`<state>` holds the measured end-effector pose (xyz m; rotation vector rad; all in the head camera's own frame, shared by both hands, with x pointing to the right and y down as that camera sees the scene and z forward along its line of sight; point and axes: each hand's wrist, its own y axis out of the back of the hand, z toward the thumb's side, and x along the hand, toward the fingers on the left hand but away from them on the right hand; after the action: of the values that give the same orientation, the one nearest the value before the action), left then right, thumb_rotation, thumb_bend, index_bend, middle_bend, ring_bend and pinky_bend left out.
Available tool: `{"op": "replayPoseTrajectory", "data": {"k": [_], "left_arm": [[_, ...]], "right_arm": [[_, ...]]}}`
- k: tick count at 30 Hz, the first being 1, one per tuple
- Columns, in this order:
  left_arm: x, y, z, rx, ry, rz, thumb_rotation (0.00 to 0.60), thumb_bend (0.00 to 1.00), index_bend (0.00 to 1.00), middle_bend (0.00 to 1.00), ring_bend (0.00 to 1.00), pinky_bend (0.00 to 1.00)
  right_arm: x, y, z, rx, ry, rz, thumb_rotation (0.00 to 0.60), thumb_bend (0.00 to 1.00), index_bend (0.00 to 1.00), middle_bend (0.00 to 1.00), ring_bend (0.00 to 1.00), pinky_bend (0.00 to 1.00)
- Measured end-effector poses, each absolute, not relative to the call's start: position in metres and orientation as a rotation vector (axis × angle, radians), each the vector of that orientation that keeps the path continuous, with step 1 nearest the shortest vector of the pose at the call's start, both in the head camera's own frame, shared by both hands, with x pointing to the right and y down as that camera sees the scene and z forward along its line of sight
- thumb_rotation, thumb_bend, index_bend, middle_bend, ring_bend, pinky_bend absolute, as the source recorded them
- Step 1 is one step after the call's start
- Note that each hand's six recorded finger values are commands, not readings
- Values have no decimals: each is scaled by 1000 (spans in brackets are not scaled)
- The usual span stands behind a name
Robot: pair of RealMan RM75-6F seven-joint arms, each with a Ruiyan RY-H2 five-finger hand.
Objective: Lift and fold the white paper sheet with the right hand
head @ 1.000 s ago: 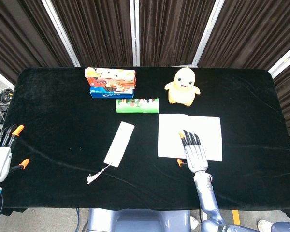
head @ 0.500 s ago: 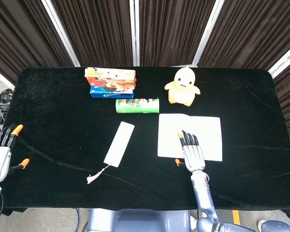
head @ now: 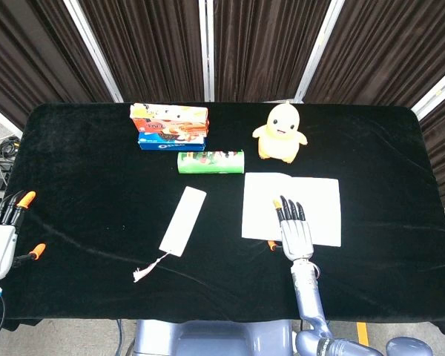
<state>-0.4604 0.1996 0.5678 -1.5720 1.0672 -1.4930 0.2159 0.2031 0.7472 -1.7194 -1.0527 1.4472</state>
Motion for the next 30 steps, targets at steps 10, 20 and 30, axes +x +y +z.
{"op": "replayPoseTrajectory", "data": {"k": [10,20,30], "left_arm": [[-457,201,568,-1586,1063,-1483,600,218,0,0,0,0],[-455,202,567,-1593,1066,-1471,600,218,0,0,0,0],[-454,202,568,-1594,1066,-1466,600,218,0,0,0,0]], "right_arm": [[216,197,732,-1671,-1194,1338,600,371,0,0,0,0],[227,191,724,-1625,-1260,1326,600,421,0,0,0,0],[245,188,713,-1580,-1315,1319,600,430,0,0,0,0]]}}
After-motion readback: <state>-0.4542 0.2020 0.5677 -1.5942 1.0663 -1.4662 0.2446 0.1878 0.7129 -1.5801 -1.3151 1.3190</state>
